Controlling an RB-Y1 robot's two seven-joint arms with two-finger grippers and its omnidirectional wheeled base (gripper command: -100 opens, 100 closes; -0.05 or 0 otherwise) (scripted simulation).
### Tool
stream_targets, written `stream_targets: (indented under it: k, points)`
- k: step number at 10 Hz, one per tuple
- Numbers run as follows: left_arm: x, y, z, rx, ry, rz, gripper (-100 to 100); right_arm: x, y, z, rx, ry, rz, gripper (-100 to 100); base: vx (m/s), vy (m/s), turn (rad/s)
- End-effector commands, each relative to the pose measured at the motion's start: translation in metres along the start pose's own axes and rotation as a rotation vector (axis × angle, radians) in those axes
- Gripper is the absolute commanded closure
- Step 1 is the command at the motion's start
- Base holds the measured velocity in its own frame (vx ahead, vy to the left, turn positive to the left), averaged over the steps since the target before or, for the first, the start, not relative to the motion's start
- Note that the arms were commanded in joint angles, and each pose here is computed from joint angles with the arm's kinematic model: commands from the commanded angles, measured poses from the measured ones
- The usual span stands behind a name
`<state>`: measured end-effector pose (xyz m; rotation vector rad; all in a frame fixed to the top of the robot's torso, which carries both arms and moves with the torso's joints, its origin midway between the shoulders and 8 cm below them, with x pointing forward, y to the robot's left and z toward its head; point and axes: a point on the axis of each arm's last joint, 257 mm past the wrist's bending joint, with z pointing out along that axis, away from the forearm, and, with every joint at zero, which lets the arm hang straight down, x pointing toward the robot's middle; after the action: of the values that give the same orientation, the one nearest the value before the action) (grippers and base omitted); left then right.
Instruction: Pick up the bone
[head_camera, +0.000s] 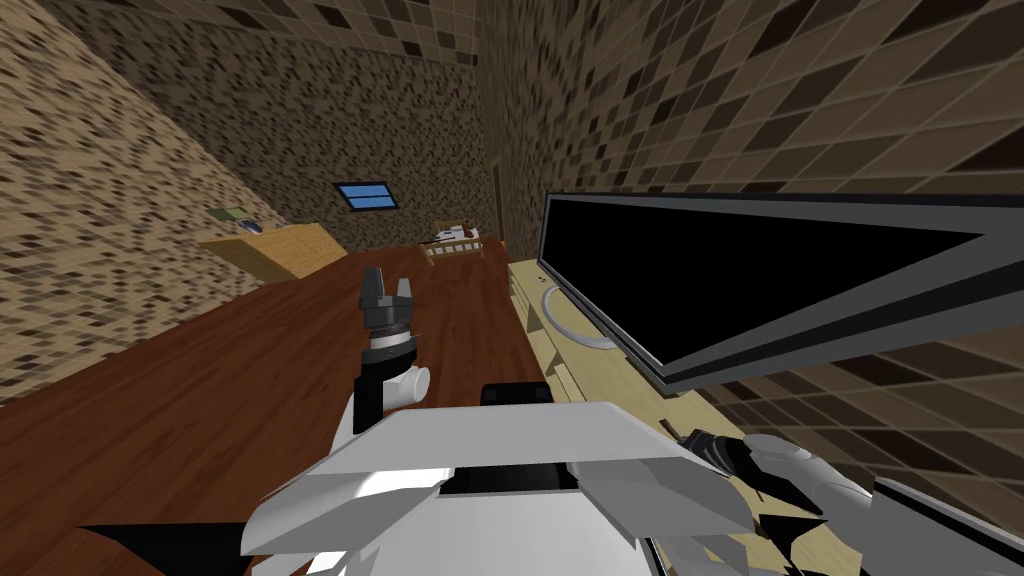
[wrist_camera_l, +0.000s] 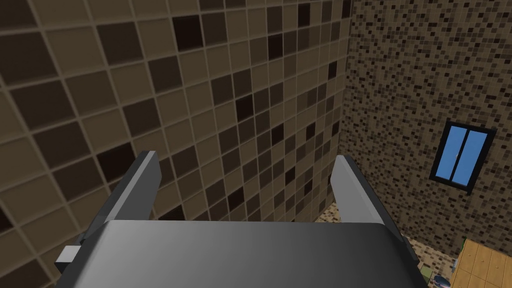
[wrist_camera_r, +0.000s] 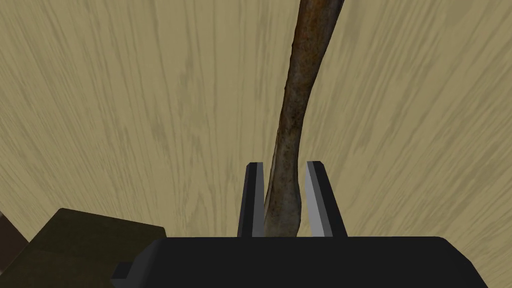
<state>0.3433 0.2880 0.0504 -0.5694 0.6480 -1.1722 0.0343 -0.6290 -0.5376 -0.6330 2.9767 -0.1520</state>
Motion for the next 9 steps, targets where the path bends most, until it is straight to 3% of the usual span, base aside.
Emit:
stream_targets:
  k: [1, 2, 3, 4, 8, 9]
  points:
    - [0.0, 0.0, 0.0, 0.0, 0.0, 0.0, 0, 0.0, 0.0, 0.0, 0.0, 0.0, 0.0, 100, 0.0, 0.0, 0.0]
    - [0.0, 0.0, 0.0, 0.0, 0.0, 0.0, 0, 0.0, 0.0, 0.0, 0.0, 0.0, 0.0, 100, 0.0, 0.0, 0.0]
    - [0.0, 0.0, 0.0, 0.0, 0.0, 0.0, 0, 0.0, 0.0, 0.0, 0.0, 0.0, 0.0, 0, 0.0, 0.0, 0.0]
    - [0.0, 0.0, 0.0, 0.0, 0.0, 0.0, 0, -0.001, -0.014, -0.011, 0.001, -0.001, -0.007, 100, 0.024, 0.019, -0.1]
    - [0.0, 0.0, 0.0, 0.0, 0.0, 0.0, 0, -0.002, -0.02, -0.017, 0.003, -0.001, -0.012, 100, 0.007, 0.018, -0.041]
    - [0.0, 0.0, 0.0, 0.0, 0.0, 0.0, 0, -0.002, -0.022, -0.018, 0.003, -0.001, -0.012, 0, 0.0, 0.0, 0.0]
